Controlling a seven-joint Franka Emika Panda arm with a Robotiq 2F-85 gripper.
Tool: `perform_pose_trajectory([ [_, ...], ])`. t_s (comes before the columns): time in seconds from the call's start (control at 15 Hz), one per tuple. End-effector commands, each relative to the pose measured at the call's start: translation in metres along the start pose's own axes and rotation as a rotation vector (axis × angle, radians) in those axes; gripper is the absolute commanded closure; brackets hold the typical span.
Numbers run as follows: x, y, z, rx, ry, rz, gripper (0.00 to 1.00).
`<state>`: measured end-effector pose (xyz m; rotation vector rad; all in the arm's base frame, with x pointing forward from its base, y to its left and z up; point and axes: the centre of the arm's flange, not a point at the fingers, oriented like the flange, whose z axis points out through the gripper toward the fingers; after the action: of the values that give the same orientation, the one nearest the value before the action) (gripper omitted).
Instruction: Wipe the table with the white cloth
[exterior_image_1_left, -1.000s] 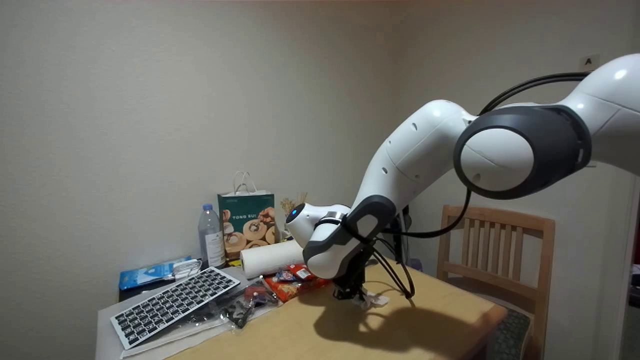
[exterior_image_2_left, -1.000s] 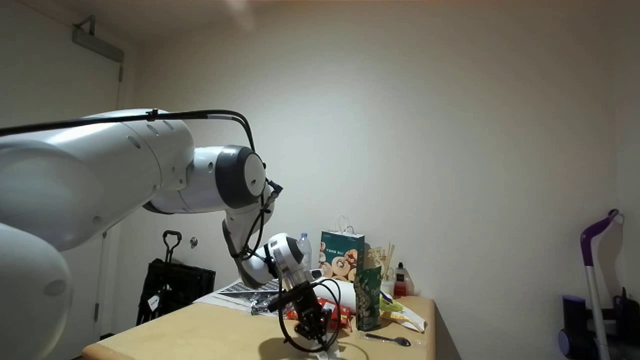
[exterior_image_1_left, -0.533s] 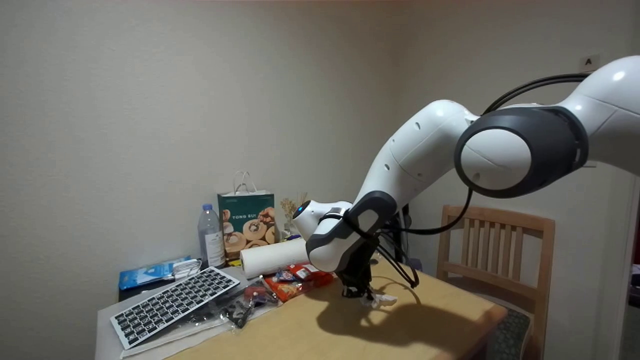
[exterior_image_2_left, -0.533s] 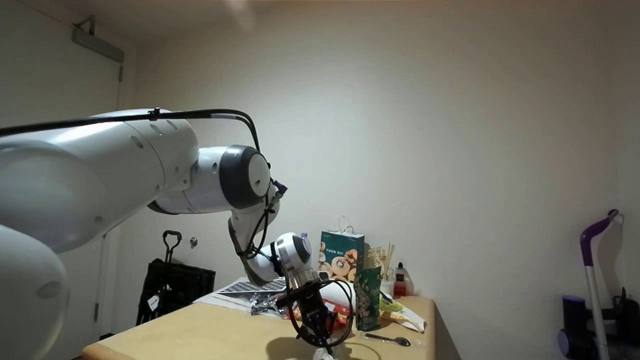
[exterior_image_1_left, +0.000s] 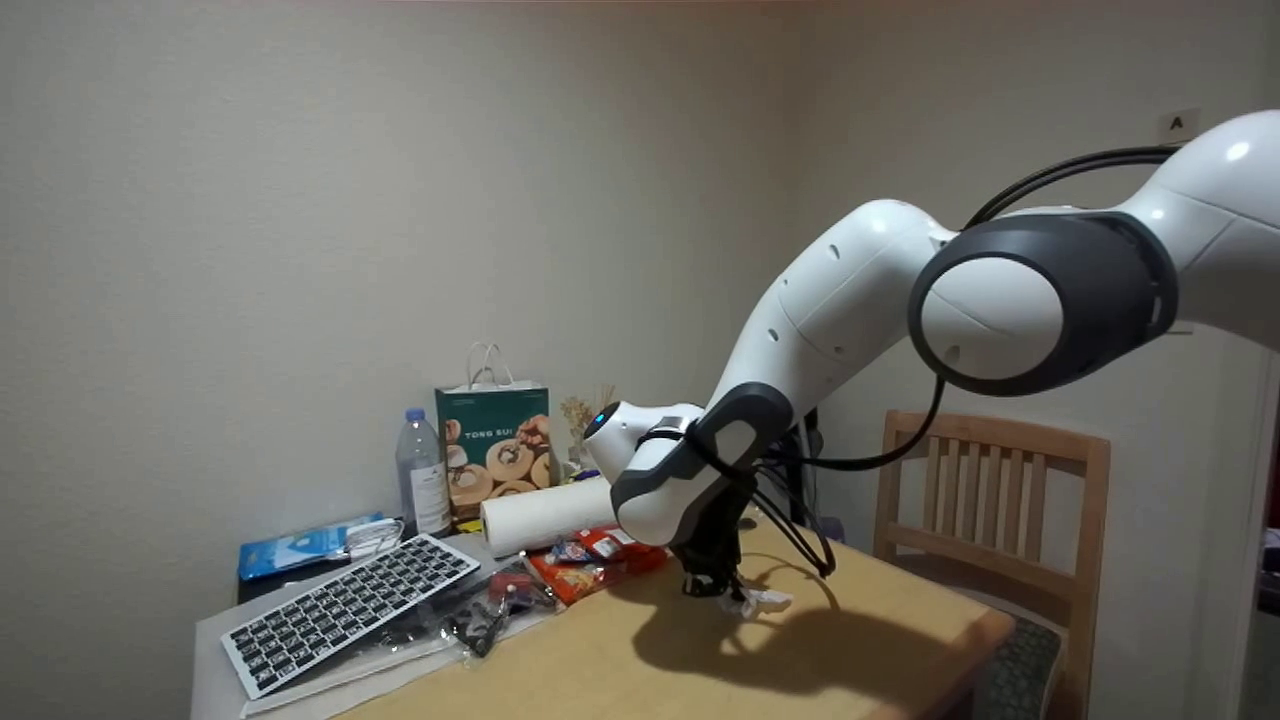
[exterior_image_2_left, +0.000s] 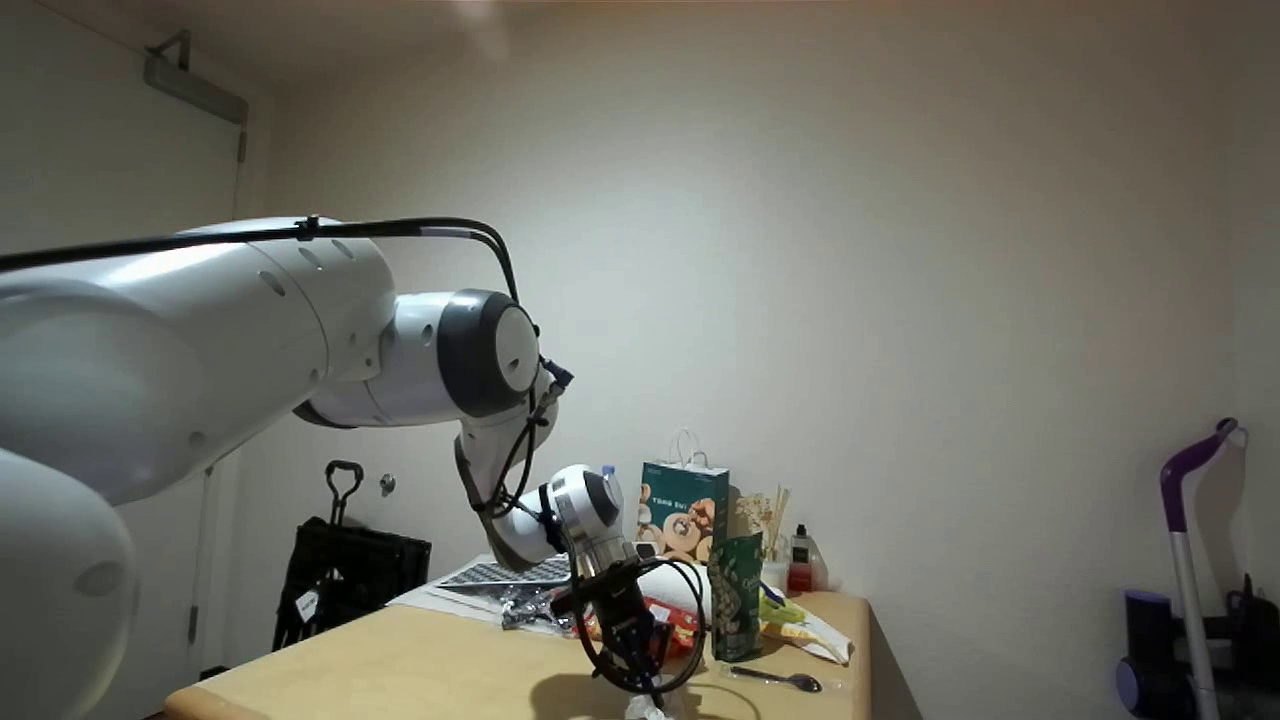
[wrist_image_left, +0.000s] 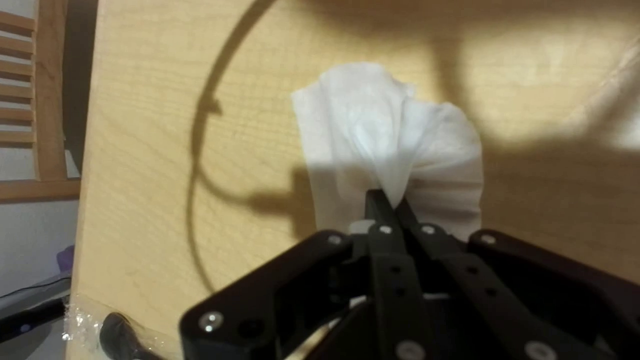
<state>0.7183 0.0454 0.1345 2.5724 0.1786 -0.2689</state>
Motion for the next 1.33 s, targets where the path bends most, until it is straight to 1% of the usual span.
perform_pose_trajectory([
  [0.0, -0.035, -0.027, 0.029, 0.06, 0.015, -0.145, 1.0],
  [0.07, -0.041, -0.034, 0.024, 0.034, 0.039, -0.175, 1.0],
  [0.27, -0.062, -0.073, 0.003, -0.129, 0.129, -0.279, 1.0],
  [0.47, -0.083, -0.124, -0.012, -0.257, 0.206, -0.407, 1.0],
  [0.53, -0.09, -0.139, -0.016, -0.287, 0.234, -0.424, 1.0],
  [0.6, -0.093, -0.148, -0.02, -0.308, 0.254, -0.424, 1.0],
  [0.67, -0.063, -0.125, -0.035, -0.313, 0.21, -0.396, 0.98],
  [0.8, -0.074, -0.145, -0.041, -0.344, 0.234, -0.414, 0.98],
  [1.0, -0.074, -0.147, -0.042, -0.333, 0.244, -0.437, 1.0],
  [1.07, -0.074, -0.154, -0.045, -0.334, 0.264, -0.459, 1.0],
  [1.13, -0.078, -0.17, -0.052, -0.337, 0.294, -0.508, 1.0],
  [1.27, -0.09, -0.199, -0.063, -0.388, 0.339, -0.599, 1.0],
])
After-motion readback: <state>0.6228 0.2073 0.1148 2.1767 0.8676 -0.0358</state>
